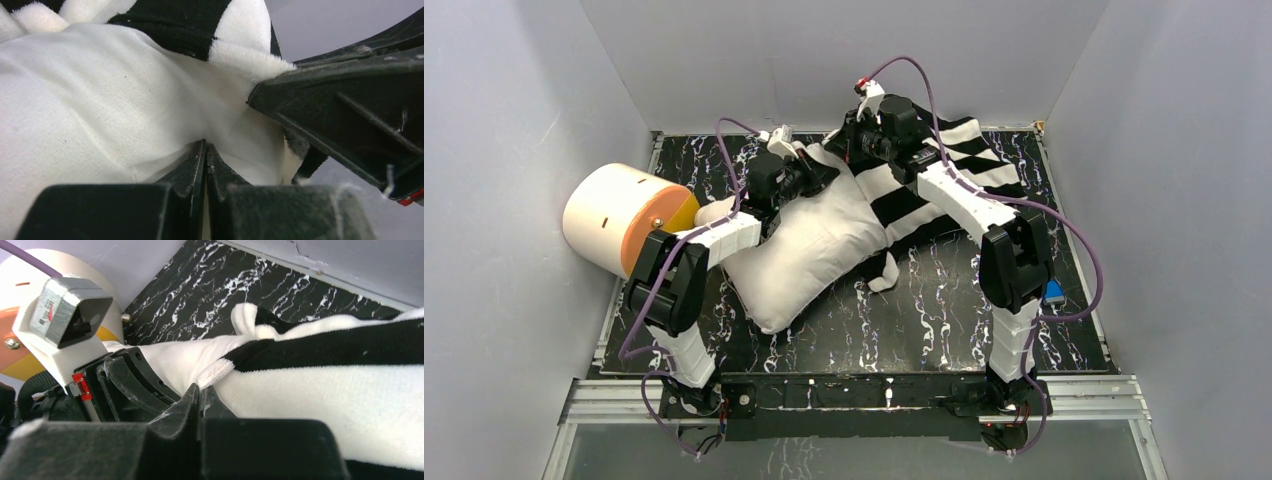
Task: Put the pillow into the pillowcase
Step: Stuff the pillow into the pillowcase.
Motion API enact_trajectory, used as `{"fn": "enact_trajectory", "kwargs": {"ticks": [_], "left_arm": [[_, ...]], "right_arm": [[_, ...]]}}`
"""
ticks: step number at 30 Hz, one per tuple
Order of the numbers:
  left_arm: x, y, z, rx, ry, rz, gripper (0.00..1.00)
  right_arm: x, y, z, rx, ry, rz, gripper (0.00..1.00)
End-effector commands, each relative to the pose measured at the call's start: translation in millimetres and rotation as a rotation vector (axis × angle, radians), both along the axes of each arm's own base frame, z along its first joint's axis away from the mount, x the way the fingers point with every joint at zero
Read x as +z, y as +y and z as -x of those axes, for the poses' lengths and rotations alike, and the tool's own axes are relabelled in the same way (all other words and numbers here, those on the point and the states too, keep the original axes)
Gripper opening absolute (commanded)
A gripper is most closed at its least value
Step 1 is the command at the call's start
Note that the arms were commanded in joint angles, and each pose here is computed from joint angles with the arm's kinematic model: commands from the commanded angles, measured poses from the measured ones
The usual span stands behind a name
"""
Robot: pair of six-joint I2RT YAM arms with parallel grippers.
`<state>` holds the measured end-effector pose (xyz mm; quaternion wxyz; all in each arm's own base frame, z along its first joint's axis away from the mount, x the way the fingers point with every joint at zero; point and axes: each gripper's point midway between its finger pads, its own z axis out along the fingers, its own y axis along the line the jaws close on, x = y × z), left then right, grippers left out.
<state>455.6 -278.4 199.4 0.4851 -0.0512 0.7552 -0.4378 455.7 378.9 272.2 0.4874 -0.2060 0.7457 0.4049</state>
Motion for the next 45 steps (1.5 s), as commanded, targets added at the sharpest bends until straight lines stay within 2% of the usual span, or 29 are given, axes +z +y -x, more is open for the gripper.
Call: {"fn": "enact_trajectory", "kwargs": {"ticks": [1,3,4,5,9,11,17,21,24,28,29,30,31,32,33,34,35,42,45], "left_arm": [[-0.7,-8.7,4.2,-0.042,0.006,-0.035,0.0],[-5.6,-1.4,5.8,-0.024,0.022,-0.099,0.0],[-4.2,3.1,8.6,-0.014,0.018,-0.12,0.06],[-1.1,8.1,11.6,-0.002,0.009,-0.139,0.12],[11.6,25.8,29.7,0.011,-0.017,-0.239,0.5],[13.3,31.2,41.7,0.003,-0.033,-0.307,0.57],[17.6,28.0,77.1,-0.015,-0.124,-0.479,0.68],[8.7,18.5,88.9,-0.016,-0.155,-0.575,0.73],[-6.2,0.7,93.9,-0.062,-0.156,-0.626,0.76],[-61.1,-7.3,81.3,-0.053,-0.109,-0.774,0.77],[-81.8,-7.9,72.2,-0.015,-0.083,-0.805,0.66],[-84.7,-6.9,67.4,0.013,-0.07,-0.808,0.42],[-82.7,-4.5,60.9,0.056,-0.062,-0.809,0.13],[-79.7,-3.3,57.5,0.08,-0.061,-0.81,0.03],[-72.9,-4.5,52.2,0.104,-0.054,-0.795,0.0],[-63.2,-5.2,43.3,0.15,-0.006,-0.761,0.0],[-55.4,-4.9,37.0,0.179,0.009,-0.736,0.0],[-37.8,-16.0,6.3,0.266,0.066,-0.648,0.0],[-40.6,-24.1,1.1,0.267,0.086,-0.621,0.0]], "right_arm": [[27.5,12.9,22.7,0.085,-0.065,-0.01,0.14],[12.8,-9.1,19.8,0.024,-0.055,0.095,0.28],[11.7,-21.7,21.3,-0.004,-0.068,0.137,0.33],[10.7,-34.8,24.9,-0.03,-0.083,0.175,0.37],[14.9,-79.0,58.7,-0.063,-0.205,0.276,0.51],[10.3,-98.9,80.3,-0.063,-0.255,0.321,0.53],[-22.7,-154.8,117.1,-0.165,-0.279,0.442,0.55],[-45.8,-167.1,130.8,-0.168,-0.306,0.464,0.57],[-79.2,-165.0,135.2,-0.138,-0.25,0.479,0.6],[-115.7,-164.0,115.4,-0.19,-0.266,0.497,0.66],[-124.7,-156.3,101.4,-0.203,-0.285,0.48,0.66],[-132.5,-154.7,91.9,-0.217,-0.28,0.494,0.66],[-140.4,-154.1,85.5,-0.224,-0.271,0.515,0.64],[-141.0,-153.0,80.9,-0.227,-0.273,0.523,0.62],[-143.5,-150.3,77.9,-0.215,-0.27,0.529,0.5],[-128.5,-134.4,82.3,-0.136,-0.278,0.482,0.04],[-113.8,-128.7,87.4,-0.107,-0.289,0.447,0.0],[-20.5,-103.7,128.8,0.084,-0.352,0.273,0.0],[-10.0,-91.6,144.7,0.153,-0.3,0.186,0.0]]}}
